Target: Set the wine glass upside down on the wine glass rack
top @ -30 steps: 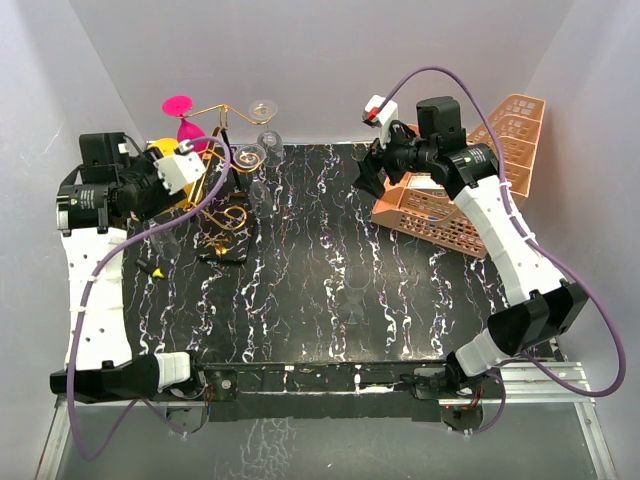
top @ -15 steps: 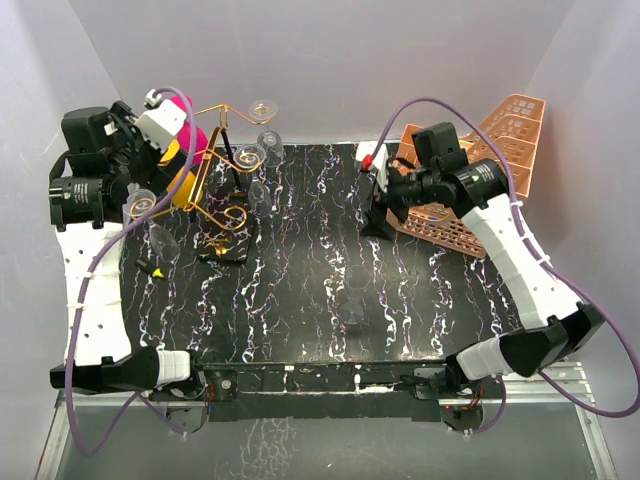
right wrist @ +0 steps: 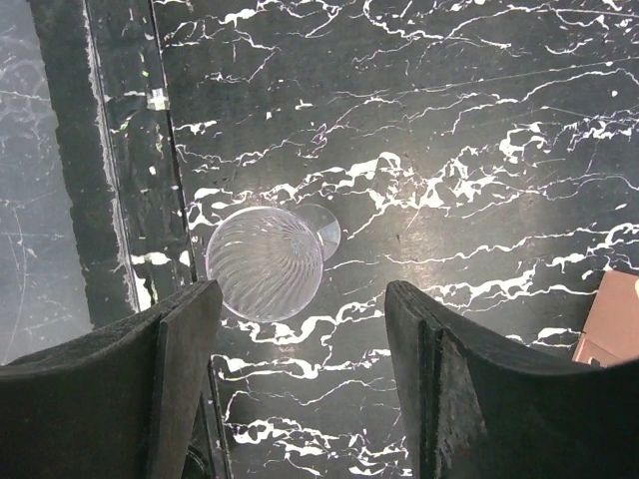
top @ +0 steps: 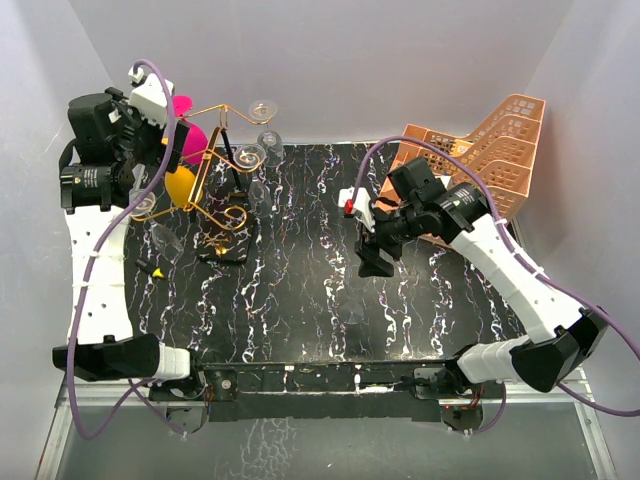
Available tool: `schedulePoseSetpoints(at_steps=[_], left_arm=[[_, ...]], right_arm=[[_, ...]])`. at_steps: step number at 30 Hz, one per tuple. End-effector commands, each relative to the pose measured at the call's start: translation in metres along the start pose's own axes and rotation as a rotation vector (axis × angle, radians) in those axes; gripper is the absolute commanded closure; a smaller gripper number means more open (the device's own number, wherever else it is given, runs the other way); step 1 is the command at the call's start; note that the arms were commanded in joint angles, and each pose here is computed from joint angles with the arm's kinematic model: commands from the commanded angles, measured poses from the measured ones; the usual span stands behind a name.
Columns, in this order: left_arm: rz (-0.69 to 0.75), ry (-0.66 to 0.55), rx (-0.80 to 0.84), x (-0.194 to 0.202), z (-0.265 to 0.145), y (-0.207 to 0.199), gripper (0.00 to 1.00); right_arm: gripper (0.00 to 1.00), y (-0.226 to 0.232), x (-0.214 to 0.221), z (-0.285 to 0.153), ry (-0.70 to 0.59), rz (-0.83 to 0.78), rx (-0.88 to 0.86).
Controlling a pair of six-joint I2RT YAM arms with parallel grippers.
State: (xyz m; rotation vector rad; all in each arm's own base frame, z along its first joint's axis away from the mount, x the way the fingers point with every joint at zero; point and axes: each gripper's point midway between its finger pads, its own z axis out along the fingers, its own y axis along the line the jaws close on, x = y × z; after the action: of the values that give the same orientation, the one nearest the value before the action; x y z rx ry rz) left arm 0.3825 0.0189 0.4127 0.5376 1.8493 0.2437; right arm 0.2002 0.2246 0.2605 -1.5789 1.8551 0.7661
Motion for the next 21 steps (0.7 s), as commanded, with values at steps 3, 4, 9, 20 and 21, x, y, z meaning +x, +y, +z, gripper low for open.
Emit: schedulePoseSetpoints(at_steps=[3,4,9,20,21], left_arm=[[-0.046,-0.078,0.041,-0.016,0.004,-0.007,0.03],[-0.043,-0.081,0.040,-0.016,0.003,-0.007,0.03],[-0.031,-0.082,0.042,-0.014,0.002,-0.009,0.03],[-0.043,-0.097,0.078,-0.017,0.002,-0.015,0.03],[-0.044,-0.098,0.078,-0.017,0.002,-0.015,0.03]], right_arm=[[0.35,-0.008,-0.009,0.006,0.000,-0.003,0.053],[0.37,-0.008,-0.009,0.007,0.005,-0.002,0.054],[0.42,-0.013,-0.001,0.014,0.049,0.005,0.075],[0.50,-0.011,0.016,0.032,0.136,0.024,0.052],[0.51,-0.011,0.018,0.033,0.144,0.025,0.053]])
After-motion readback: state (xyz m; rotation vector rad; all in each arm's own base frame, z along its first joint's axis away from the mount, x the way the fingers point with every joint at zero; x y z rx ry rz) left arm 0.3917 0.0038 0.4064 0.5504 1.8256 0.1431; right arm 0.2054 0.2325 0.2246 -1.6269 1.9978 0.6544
